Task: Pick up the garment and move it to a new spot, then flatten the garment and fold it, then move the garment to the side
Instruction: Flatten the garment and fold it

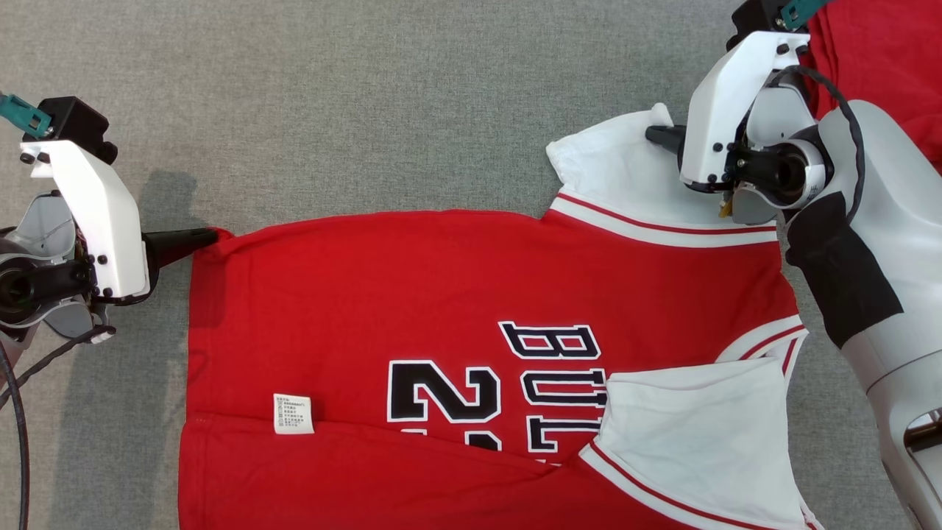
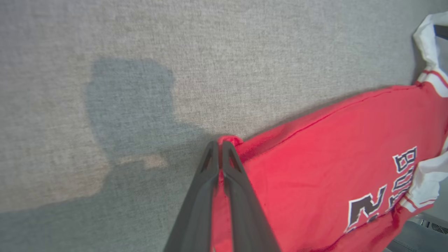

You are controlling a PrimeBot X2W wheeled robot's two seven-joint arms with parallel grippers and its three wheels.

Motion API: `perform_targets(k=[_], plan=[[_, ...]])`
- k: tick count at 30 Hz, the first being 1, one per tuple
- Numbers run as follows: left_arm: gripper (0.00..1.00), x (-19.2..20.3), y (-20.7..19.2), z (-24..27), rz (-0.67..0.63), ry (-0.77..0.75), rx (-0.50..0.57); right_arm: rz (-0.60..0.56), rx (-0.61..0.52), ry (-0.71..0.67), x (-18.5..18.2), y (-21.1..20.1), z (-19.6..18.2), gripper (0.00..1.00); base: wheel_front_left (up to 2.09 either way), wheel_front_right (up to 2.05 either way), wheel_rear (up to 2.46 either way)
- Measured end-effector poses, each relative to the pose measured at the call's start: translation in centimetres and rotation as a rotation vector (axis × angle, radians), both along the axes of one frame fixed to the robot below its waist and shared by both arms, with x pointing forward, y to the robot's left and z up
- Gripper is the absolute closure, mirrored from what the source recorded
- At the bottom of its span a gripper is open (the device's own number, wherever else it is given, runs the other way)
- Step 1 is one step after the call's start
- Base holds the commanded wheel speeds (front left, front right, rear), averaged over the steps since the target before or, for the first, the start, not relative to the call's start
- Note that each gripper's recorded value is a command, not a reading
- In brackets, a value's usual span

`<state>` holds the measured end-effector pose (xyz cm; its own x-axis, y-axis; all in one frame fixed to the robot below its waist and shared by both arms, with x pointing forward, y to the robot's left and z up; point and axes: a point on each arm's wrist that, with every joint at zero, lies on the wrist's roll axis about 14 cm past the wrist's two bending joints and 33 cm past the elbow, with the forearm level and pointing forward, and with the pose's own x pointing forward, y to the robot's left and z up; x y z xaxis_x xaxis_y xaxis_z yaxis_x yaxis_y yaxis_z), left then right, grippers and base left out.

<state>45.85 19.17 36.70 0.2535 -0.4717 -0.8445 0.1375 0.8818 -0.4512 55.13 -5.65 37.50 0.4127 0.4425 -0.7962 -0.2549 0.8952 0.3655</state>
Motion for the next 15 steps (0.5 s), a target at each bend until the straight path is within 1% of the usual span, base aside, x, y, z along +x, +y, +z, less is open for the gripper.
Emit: perform_targets(k=[8,15], plan=[[1.0,0.5,-0.2,1.2,0.018,-0.047,-0.016,0.006,0.033,-0.021,-0.7,0.3,0.8,1.0,0.0,0.0,0.0],[1.0,0.1,-0.3,2.2,0.036,-0.074,-0.033,-0.013,0.054,-0.114,-0.2,-0.4,3.1,1.0,0.0,0.0,0.0]])
